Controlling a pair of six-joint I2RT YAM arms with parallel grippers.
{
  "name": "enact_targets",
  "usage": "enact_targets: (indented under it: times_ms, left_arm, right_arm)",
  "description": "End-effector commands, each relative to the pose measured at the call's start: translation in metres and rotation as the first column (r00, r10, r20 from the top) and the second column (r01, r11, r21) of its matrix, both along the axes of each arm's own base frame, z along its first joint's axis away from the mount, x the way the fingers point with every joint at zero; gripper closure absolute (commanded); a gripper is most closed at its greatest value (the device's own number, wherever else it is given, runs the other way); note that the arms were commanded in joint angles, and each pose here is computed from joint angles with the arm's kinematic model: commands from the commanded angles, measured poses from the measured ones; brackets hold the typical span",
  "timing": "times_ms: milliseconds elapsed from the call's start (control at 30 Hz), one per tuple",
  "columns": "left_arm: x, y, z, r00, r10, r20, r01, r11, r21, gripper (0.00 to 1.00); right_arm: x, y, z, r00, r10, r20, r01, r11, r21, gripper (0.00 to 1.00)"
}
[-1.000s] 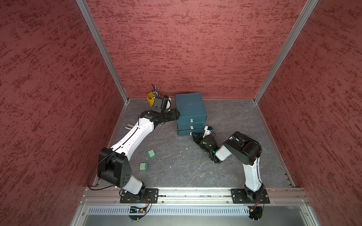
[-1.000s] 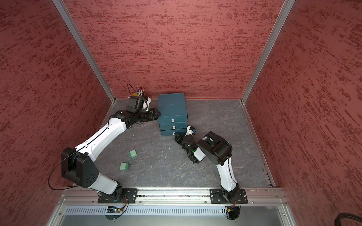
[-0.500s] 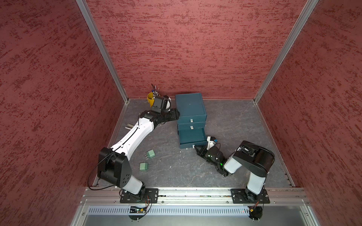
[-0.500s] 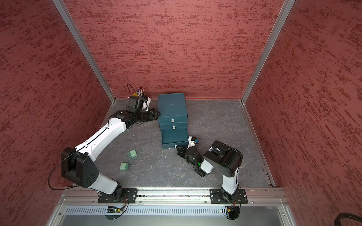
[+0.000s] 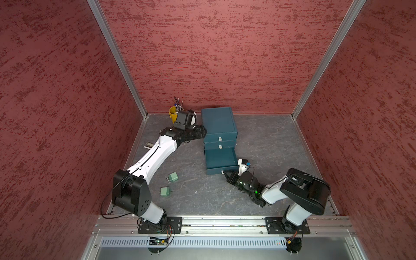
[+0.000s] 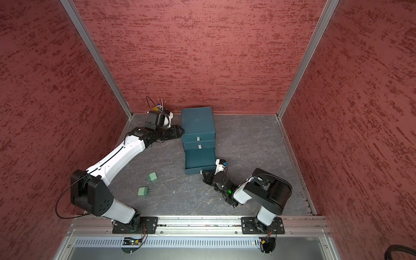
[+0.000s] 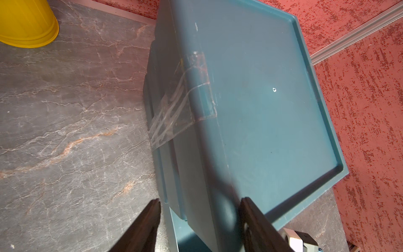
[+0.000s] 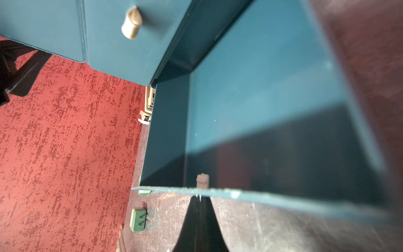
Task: Place the plugs into the drawer by color
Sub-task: Open the drawer in the storage box, then pick up the plug from the center of the board.
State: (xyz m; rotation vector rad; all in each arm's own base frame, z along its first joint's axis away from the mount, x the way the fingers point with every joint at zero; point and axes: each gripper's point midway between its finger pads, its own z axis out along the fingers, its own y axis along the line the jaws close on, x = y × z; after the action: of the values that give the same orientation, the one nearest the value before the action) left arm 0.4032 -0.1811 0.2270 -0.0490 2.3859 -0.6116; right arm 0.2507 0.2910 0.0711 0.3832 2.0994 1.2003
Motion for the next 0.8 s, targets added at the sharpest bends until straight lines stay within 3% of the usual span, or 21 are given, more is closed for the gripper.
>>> enact_targets:
  times_ms: [0,67,100,133,267,367,433,500,600,633,700,767]
  left_arm:
    - [-0.009,0.015,-0.001,0.999,0.032,-0.032,-0.031,0.998,0.05,0.39]
    - [-0.01,0.015,0.004,0.999,0.032,-0.027,-0.031,0.998,0.046,0.39]
    - [-0.01,0.015,0.006,0.999,0.03,-0.022,-0.029,0.999,0.046,0.39]
    - [-0.011,0.015,0.009,0.999,0.03,-0.017,-0.03,0.999,0.045,0.38]
    - [-0.009,0.016,0.018,0.999,0.041,0.003,-0.041,0.998,0.044,0.38]
    - [-0.01,0.021,0.028,0.997,0.069,0.028,-0.07,0.997,0.039,0.37]
    - [-0.012,0.025,0.04,0.994,0.09,0.055,-0.091,0.995,0.03,0.36]
    - [-0.017,0.03,0.054,0.99,0.112,0.086,-0.114,0.993,0.02,0.35]
    - [-0.028,0.042,0.073,0.98,0.153,0.124,-0.156,0.988,0.014,0.34]
    - [-0.033,0.046,0.078,0.977,0.168,0.135,-0.171,0.985,0.011,0.34]
    - [-0.045,0.056,0.087,0.967,0.203,0.153,-0.205,0.979,0.0,0.33]
    - [-0.059,0.065,0.091,0.96,0.228,0.165,-0.231,0.973,-0.004,0.33]
  right_arm:
    - [-0.003,-0.01,0.006,1.0,-0.03,0.004,0.03,0.994,-0.108,0.88]
    - [-0.006,-0.02,0.02,0.999,-0.043,0.014,0.045,0.979,-0.201,0.69]
    - [-0.007,-0.025,0.03,0.999,-0.047,0.027,0.053,0.963,-0.264,0.41]
    - [-0.008,-0.031,0.04,0.998,-0.047,0.039,0.057,0.947,-0.317,0.03]
    - [-0.01,-0.058,0.078,0.997,-0.05,0.066,0.076,0.864,-0.497,0.02]
    - [-0.011,-0.08,0.099,0.996,-0.07,0.061,0.093,0.769,-0.632,0.02]
    - [-0.01,-0.116,0.111,0.975,-0.213,0.068,0.193,0.648,-0.737,0.02]
    - [-0.01,-0.157,0.131,0.917,-0.375,0.136,0.319,0.483,-0.815,0.01]
    - [-0.006,-0.185,0.167,0.856,-0.438,0.275,0.424,0.291,-0.858,0.02]
    - [-0.006,-0.191,0.176,0.836,-0.453,0.311,0.454,0.251,-0.855,0.01]
    - [-0.006,-0.2,0.192,0.798,-0.479,0.366,0.512,0.218,-0.831,0.02]
    - [-0.002,-0.195,0.202,0.806,-0.463,0.368,0.522,0.264,-0.811,0.02]
